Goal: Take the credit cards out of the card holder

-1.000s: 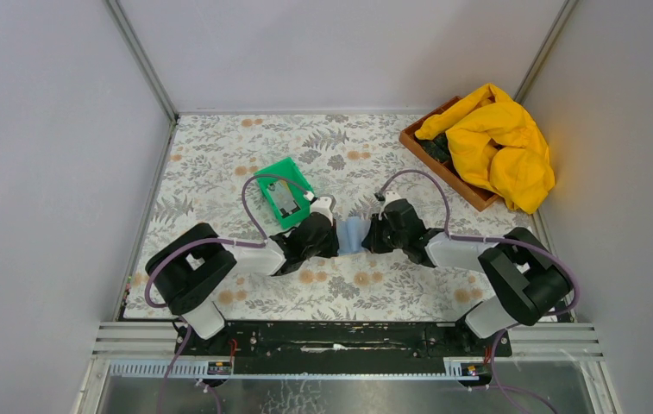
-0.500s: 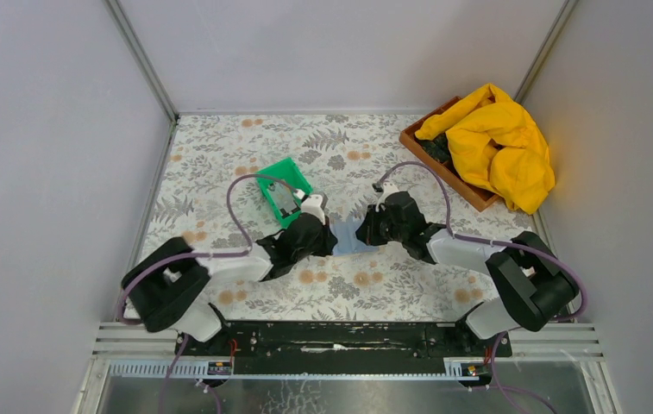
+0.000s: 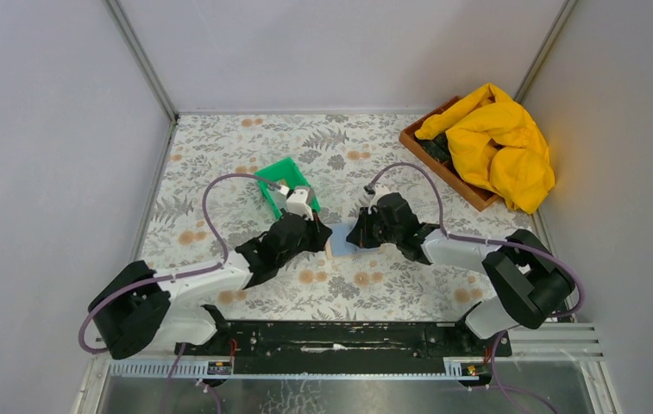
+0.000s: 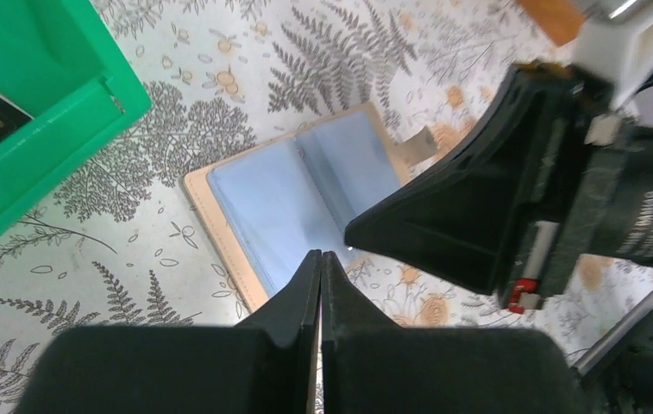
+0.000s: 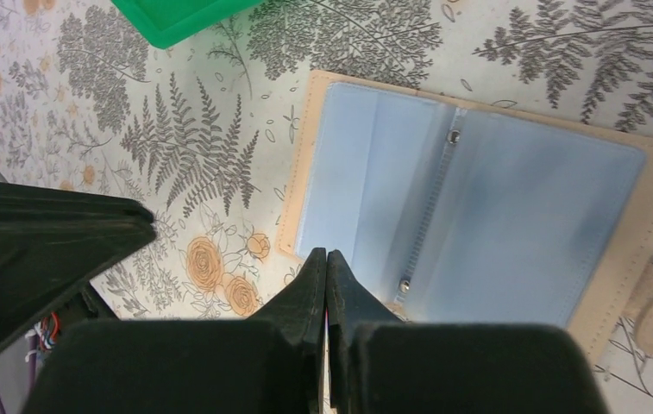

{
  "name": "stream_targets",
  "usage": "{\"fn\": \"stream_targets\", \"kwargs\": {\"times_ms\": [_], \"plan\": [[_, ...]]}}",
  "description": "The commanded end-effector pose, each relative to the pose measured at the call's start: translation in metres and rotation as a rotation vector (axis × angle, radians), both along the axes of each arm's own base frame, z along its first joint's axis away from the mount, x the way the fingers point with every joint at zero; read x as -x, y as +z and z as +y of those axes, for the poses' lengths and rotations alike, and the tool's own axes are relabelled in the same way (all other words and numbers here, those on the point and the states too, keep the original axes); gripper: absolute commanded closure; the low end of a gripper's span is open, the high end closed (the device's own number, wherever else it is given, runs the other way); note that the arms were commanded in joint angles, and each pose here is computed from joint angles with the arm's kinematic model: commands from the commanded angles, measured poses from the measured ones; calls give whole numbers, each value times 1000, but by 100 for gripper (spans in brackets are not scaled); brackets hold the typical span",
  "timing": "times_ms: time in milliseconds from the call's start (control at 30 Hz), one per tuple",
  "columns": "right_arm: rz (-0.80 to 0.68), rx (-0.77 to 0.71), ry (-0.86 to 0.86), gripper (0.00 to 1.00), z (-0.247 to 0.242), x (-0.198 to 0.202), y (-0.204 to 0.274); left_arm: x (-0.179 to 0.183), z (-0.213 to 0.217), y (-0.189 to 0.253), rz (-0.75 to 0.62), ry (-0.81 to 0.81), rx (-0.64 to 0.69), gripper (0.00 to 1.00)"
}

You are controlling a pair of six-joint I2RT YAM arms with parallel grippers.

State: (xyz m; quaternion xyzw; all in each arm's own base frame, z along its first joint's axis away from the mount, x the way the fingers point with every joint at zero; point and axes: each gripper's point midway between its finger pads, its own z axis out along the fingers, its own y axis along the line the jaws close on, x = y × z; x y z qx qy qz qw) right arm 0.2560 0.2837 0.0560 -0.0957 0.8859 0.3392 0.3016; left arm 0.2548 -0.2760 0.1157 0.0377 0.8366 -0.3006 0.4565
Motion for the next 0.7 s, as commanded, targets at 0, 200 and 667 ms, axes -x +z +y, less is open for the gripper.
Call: {"fn": "stream_targets", "kwargs": {"times_ms": [0, 200, 667], "plan": [[-80, -5, -71, 100, -9, -22, 31, -2, -18, -8, 10, -66, -36, 100], [-41, 3, -165, 100, -54, -36, 25, 5, -43, -52, 132, -153, -37, 100], [12, 91, -201, 100, -77, -29, -23, 8, -31, -112, 258, -137, -214, 100]]}}
